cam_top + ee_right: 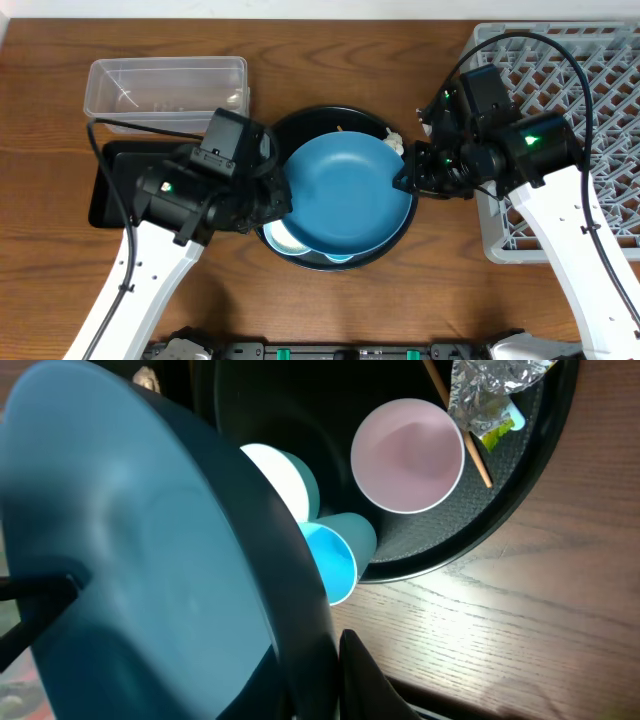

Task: Sort waste into correct bins and load items into the dishwasher rack
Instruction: 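Grasp the blue plate rim with the right gripper from the left gripper, then carry the blue plate with the right gripper toward the dish rack, then lower the blue plate upright into the rack and open the right gripper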

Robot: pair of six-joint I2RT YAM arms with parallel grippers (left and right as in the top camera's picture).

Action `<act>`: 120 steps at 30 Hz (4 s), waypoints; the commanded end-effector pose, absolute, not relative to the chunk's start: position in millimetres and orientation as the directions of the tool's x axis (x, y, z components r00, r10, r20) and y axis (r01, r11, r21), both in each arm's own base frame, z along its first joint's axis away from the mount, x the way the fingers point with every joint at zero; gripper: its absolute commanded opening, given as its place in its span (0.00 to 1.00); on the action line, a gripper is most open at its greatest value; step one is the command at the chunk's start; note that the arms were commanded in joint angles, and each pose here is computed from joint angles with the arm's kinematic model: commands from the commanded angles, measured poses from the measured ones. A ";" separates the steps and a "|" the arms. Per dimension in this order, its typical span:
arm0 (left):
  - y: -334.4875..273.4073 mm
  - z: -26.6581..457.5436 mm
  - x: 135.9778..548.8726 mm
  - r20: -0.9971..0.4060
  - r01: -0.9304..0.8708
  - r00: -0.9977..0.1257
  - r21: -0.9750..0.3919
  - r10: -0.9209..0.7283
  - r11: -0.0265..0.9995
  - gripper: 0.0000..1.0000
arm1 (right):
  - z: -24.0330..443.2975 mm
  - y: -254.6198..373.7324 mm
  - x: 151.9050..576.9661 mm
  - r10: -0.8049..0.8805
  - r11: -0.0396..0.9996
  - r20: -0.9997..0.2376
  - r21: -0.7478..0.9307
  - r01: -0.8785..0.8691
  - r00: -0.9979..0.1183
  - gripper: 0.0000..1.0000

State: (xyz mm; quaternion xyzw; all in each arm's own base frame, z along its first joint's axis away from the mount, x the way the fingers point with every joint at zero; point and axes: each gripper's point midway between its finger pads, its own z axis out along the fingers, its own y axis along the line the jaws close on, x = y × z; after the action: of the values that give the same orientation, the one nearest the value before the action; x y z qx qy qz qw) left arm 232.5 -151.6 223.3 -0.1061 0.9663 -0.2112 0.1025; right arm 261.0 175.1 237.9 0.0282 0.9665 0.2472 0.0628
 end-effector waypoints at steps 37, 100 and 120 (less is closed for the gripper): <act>-135.9 237.9 263.0 -0.262 -0.187 -0.911 -0.427 -0.319 0.885 0.76 | 264.4 74.8 300.6 0.318 0.934 -0.282 0.258 0.248 -0.905 0.01; -52.4 255.7 233.4 -0.359 -0.386 -0.807 -0.277 -0.468 0.880 0.98 | 378.9 -329.5 370.4 0.110 -0.111 -0.832 -0.555 0.825 -0.544 0.01; -52.3 255.7 233.4 -0.360 -0.386 -0.807 -0.277 -0.468 0.880 0.98 | 307.6 -381.4 370.5 0.232 -0.175 -0.689 -0.724 0.667 -0.687 0.01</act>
State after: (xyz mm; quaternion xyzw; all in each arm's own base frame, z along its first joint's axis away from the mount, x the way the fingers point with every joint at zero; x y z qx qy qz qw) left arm 232.4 -55.4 252.5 -0.2220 0.9476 -0.0997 0.2068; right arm 370.9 -385.0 299.6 0.3594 0.6253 -0.6736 0.1614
